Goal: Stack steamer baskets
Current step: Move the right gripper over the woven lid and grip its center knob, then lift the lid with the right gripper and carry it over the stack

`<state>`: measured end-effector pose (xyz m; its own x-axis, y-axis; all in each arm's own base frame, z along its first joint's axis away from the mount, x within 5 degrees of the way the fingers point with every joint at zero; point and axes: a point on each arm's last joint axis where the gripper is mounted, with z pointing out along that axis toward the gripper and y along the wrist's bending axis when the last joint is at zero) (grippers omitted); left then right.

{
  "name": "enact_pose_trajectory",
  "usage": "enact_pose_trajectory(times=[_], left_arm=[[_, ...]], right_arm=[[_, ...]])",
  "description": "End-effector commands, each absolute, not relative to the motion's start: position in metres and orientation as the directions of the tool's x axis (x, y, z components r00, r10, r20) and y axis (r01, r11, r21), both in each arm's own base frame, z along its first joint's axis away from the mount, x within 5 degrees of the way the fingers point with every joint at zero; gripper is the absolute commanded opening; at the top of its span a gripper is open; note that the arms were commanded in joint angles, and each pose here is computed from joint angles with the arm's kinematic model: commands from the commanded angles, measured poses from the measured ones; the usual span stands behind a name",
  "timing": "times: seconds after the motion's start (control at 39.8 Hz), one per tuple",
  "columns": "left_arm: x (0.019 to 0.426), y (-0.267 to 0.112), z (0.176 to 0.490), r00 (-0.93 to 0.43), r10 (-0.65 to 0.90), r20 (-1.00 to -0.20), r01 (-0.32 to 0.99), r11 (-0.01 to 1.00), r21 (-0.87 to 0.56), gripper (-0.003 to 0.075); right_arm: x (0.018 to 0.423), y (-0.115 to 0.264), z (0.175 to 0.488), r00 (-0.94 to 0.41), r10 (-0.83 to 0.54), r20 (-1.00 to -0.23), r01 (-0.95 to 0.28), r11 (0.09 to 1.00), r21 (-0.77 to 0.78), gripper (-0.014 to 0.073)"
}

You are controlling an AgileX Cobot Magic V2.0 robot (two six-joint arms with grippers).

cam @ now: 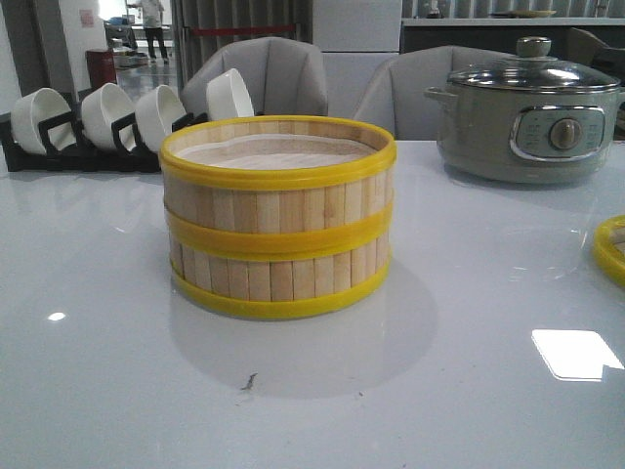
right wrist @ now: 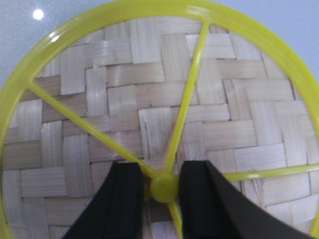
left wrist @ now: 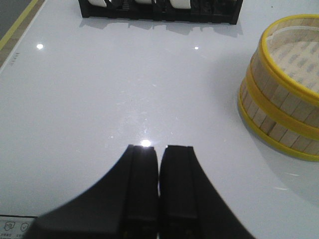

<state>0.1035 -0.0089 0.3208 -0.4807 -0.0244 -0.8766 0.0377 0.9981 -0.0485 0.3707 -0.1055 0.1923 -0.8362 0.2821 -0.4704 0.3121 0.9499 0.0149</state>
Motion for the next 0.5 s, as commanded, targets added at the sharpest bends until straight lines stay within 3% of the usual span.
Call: enact_pose_trajectory(times=[0.0, 0.1, 0.35, 0.48], left_arm=[[0.107, -0.010, 0.336, -0.383, -0.037, -0.923, 0.053, 0.997, -0.062, 0.0084], [0.107, -0.010, 0.336, -0.383, -0.037, -0.923, 0.053, 0.997, -0.062, 0.0084], [0.107, -0.010, 0.336, -0.383, -0.037, -0.923, 0.053, 0.997, -0.062, 0.0084], [0.107, -0.010, 0.336, -0.383, -0.037, -0.923, 0.053, 0.997, -0.062, 0.0084]], right_arm=[[0.374, -0.109, 0.221, -0.786, 0.256, -0.562, 0.306, 0.952, 0.005, 0.0169], [0.373, -0.109, 0.221, -0.790, 0.257, -0.556, 0.307, 0.952, 0.005, 0.0040], [0.371, -0.103, 0.223, -0.806, 0.250, -0.536, 0.294, 0.956, 0.004, 0.0056], [0.369, -0.090, 0.239, -0.800, 0.222, -0.558, 0.264, 0.964, 0.004, 0.0056]])
